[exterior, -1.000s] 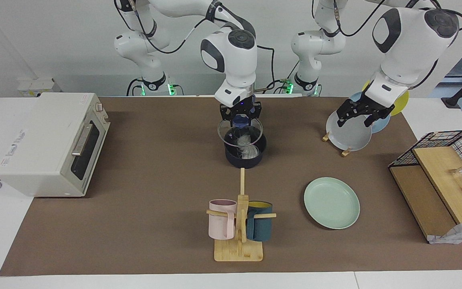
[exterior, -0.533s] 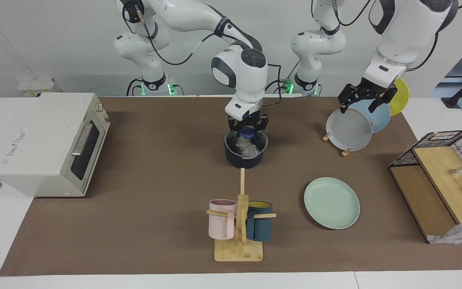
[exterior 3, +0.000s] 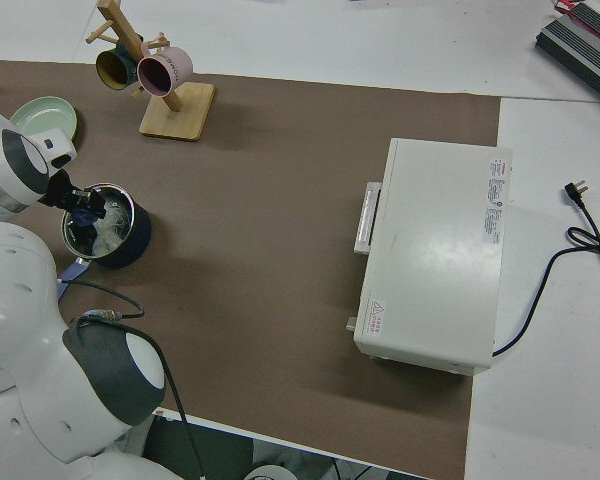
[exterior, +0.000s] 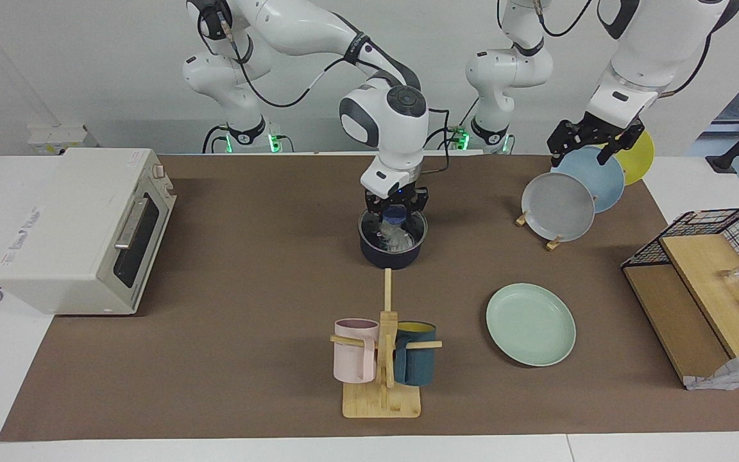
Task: Transfer vermicelli from plate to pot
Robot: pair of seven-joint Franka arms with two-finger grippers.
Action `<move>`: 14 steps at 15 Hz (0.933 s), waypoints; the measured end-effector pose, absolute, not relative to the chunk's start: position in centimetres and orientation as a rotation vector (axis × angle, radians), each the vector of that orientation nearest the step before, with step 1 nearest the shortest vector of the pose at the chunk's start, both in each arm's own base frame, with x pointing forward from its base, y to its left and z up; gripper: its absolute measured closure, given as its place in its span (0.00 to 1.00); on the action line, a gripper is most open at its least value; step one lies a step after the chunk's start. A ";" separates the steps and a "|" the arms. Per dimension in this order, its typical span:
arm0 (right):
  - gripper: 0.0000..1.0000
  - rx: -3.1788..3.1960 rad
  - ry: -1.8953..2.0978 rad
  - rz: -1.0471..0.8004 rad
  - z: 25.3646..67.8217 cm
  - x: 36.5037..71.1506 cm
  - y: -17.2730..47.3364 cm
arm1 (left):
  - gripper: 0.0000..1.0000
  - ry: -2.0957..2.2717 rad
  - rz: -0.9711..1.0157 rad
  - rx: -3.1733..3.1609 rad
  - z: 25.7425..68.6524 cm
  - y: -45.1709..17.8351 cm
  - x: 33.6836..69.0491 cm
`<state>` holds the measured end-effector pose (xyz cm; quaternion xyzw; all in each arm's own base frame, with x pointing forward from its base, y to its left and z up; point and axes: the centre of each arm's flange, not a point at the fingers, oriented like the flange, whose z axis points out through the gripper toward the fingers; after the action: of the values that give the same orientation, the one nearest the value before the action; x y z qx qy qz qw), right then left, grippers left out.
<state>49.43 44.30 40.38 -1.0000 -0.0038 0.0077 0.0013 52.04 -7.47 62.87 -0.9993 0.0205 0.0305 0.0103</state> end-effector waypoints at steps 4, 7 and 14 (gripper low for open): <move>0.34 -3.137 -0.009 0.032 40.2 49.4 44.3 | 0.00 0.049 0.088 -3.121 62.9 -7.0 52.3; 0.34 -3.133 0.000 0.039 40.2 49.5 44.2 | 0.00 0.037 0.070 -3.124 62.8 -6.6 52.9; 0.00 -3.132 0.010 0.031 40.6 49.9 44.1 | 0.00 0.033 0.067 -3.124 62.6 -6.5 53.1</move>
<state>49.87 44.07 40.64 -0.9999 0.0031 0.0098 0.0047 53.06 -6.53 62.64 -0.9997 0.0105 0.0214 0.0082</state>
